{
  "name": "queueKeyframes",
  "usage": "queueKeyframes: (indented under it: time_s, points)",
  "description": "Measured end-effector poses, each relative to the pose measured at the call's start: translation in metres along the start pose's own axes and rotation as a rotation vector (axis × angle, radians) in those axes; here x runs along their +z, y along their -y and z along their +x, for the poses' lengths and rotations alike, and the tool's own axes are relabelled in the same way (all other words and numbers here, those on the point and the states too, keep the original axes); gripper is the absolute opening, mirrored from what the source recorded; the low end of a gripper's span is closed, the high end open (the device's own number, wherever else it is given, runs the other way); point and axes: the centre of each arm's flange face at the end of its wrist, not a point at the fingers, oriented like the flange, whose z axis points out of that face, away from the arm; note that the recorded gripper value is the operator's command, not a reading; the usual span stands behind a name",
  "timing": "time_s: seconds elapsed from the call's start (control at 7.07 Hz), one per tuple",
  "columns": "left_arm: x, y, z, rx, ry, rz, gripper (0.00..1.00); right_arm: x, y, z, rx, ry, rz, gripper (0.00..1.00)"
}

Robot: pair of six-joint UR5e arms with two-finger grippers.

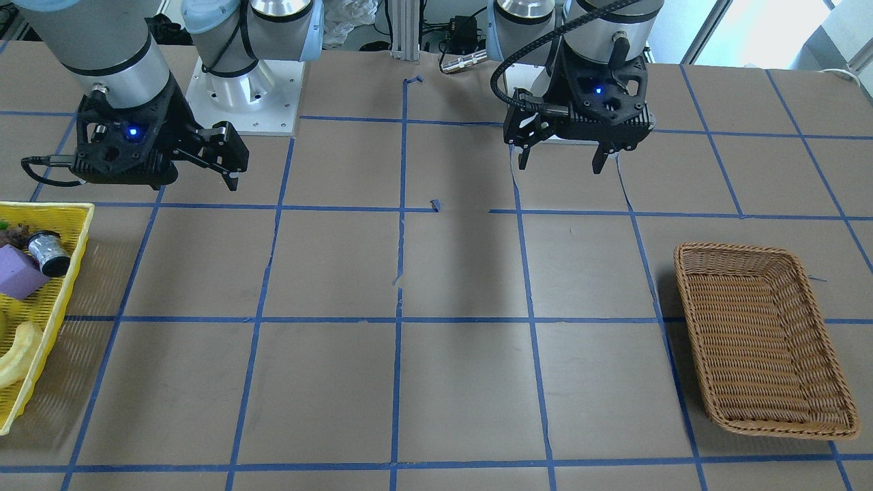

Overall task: Transfer tape with both arms
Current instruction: 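Move the right gripper over the yellow crate toward the tape roll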

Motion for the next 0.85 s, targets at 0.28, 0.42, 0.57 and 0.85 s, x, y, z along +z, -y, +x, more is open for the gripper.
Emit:
queueKeyframes:
  time_s: [0.28, 0.42, 0.57, 0.85]
  points:
    - [-0.002, -0.001, 0.000, 0.000, 0.001, 0.003, 1.00, 0.001, 0.008, 0.024, -0.062, -0.005, 0.011, 1.00]
    - [-0.003, -0.001, 0.000, 0.000, 0.001, 0.004, 1.00, 0.005, 0.015, 0.055, -0.109, 0.000, 0.008, 1.00]
    - [-0.003, -0.002, 0.000, 0.000, 0.001, 0.005, 1.00, 0.011, 0.022, 0.103, -0.164, 0.006, 0.004, 1.00]
    - [-0.004, -0.002, 0.000, 0.000, 0.001, 0.006, 1.00, 0.039, 0.045, 0.229, -0.341, -0.018, 0.057, 1.00]
